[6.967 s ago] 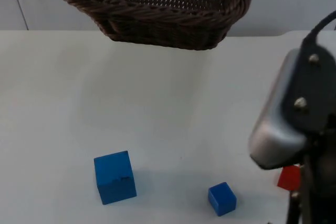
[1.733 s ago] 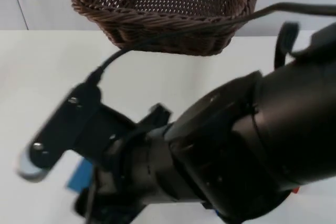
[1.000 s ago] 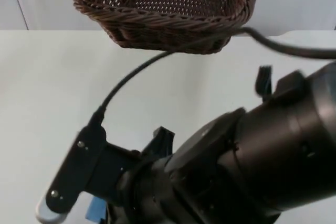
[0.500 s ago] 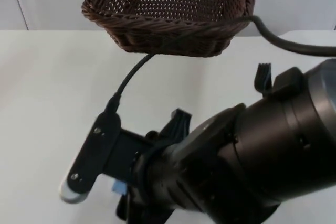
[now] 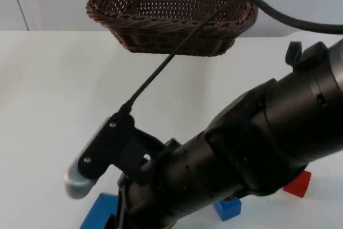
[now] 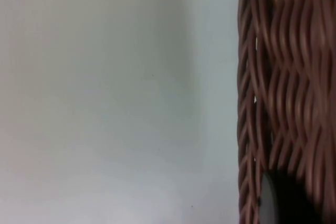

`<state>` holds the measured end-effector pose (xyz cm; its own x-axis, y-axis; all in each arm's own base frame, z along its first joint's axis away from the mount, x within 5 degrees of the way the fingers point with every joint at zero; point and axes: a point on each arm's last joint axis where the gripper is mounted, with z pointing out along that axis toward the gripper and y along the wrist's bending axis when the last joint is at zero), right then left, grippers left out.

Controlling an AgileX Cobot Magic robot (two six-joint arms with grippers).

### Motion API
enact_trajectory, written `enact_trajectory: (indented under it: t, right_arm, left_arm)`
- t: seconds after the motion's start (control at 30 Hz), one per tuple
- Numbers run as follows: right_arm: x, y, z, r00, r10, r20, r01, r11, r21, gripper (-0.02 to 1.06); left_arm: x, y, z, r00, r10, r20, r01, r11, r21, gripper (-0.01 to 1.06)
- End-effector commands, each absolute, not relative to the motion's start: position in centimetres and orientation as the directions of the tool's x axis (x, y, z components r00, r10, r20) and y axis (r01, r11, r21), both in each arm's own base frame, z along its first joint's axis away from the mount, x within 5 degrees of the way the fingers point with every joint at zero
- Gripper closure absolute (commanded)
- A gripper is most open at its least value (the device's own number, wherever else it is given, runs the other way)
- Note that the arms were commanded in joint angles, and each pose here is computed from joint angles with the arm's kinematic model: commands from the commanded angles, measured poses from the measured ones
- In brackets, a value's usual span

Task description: Pick up the basket with the left hand and place the largest block into the basket with the right hand.

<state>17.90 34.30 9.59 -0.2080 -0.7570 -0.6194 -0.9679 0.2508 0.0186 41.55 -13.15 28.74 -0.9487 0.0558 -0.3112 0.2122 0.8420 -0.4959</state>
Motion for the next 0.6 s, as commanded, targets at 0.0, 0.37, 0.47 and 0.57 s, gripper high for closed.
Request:
enact_trajectory:
  t: [0.0, 0.37, 0.47, 0.57]
  right_arm:
    - [17.7, 34.2, 9.9, -0.157, -0.782, -0.603, -0.987, 0.151, 0.061, 1.05]
    - [19.1, 33.5, 13.1, -0.042, -0.936, -0.351, -0.999, 0.031, 0.037, 1.05]
    - [18.6, 33.3, 14.3, -0.032, -0.932, -0.362, -0.999, 0.023, 0.027, 1.05]
    - [17.5, 32.4, 15.6, -0.033, -0.916, -0.399, -0.999, 0.037, -0.001, 1.05]
  left_arm:
    - [41.2, -13.4, 29.4, -0.949, 0.059, -0.311, 0.222, 0.826, -0.518, 1.05]
    - [41.2, -13.4, 29.4, -0.949, 0.061, -0.309, 0.222, 0.826, -0.518, 1.05]
    - [41.2, -13.4, 29.4, -0.950, 0.063, -0.306, 0.222, 0.826, -0.518, 1.05]
    - [41.2, -13.4, 29.4, -0.950, 0.063, -0.306, 0.222, 0.826, -0.518, 1.05]
